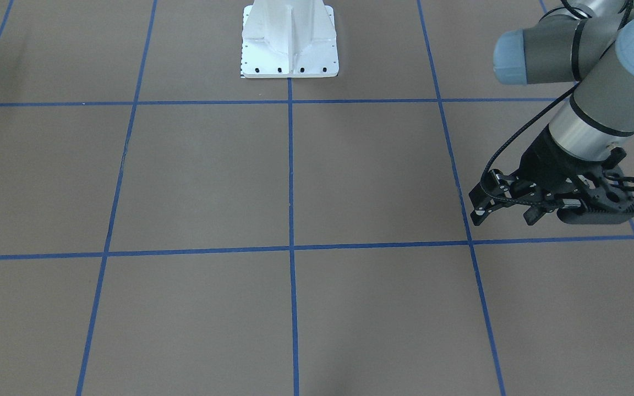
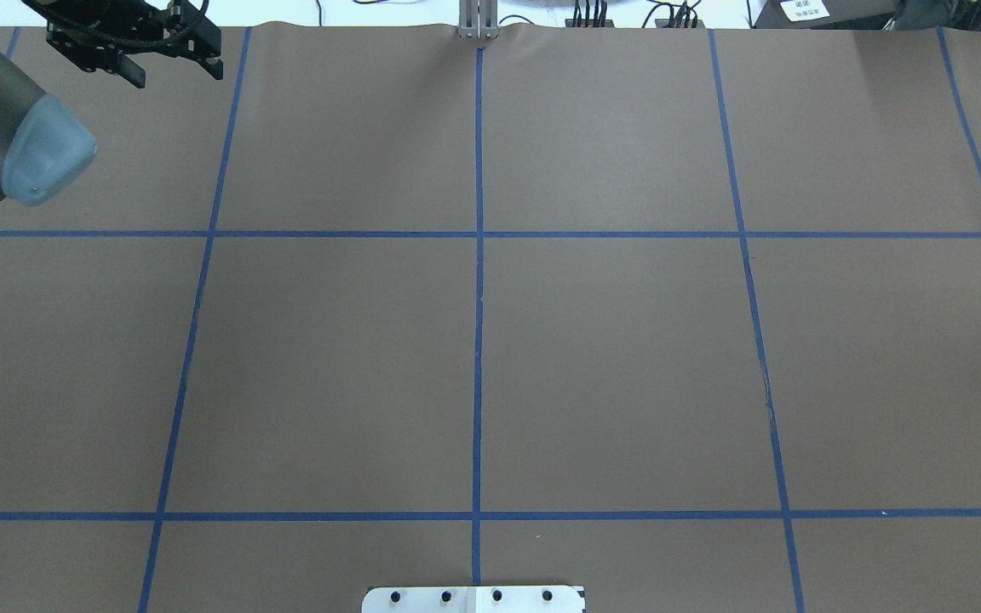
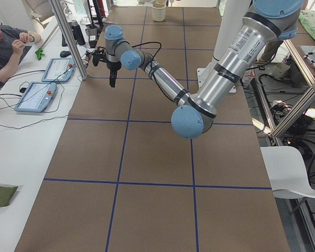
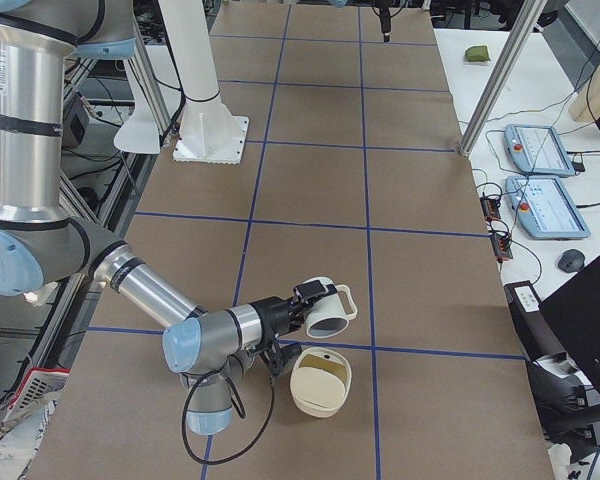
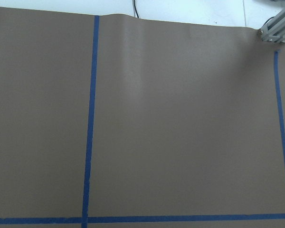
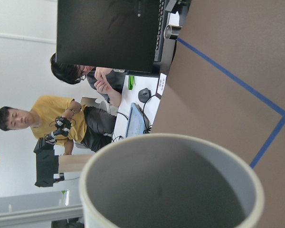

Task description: Left arm hands cup to right arm to dump lemon

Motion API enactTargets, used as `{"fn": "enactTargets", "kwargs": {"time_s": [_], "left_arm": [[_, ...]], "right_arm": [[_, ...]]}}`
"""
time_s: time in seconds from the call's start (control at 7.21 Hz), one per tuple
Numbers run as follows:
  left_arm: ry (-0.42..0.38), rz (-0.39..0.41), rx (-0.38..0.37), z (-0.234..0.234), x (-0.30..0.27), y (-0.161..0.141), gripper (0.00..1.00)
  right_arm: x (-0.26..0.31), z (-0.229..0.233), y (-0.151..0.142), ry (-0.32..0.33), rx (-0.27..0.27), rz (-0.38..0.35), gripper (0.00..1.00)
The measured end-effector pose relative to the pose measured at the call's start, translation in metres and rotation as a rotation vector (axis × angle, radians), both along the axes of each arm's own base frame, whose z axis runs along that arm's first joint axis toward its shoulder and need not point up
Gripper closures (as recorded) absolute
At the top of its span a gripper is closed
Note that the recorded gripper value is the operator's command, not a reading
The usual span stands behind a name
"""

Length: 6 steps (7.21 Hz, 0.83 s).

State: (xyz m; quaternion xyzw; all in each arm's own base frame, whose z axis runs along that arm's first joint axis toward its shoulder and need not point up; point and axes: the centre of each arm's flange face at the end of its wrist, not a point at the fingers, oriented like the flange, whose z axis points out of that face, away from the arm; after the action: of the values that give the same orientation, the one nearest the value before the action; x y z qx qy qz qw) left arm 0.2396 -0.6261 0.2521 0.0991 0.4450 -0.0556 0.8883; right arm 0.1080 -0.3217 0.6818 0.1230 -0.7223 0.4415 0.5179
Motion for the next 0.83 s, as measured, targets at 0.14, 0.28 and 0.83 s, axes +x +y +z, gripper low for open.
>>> {"fn": "enactTargets", "kwargs": {"time_s": [0.14, 0.28, 0.83], "left_arm": [[-0.002, 0.002, 0.0, 0.002, 0.0, 0.0, 0.0], [-0.004, 0.005, 0.001, 0.004, 0.0, 0.001, 0.0], [-0.012, 0.012, -0.007, 0.016, 0.001, 0.0, 0.0]], "right_arm": [[-0.003, -0.012, -0.007, 0.066, 0.079, -0.017, 0.92], [-0.007, -0.02, -0.013, 0.143, 0.152, -0.03, 0.92], [-0.029, -0.08, -0.083, 0.501, 0.358, -0.092, 0.91]]}}
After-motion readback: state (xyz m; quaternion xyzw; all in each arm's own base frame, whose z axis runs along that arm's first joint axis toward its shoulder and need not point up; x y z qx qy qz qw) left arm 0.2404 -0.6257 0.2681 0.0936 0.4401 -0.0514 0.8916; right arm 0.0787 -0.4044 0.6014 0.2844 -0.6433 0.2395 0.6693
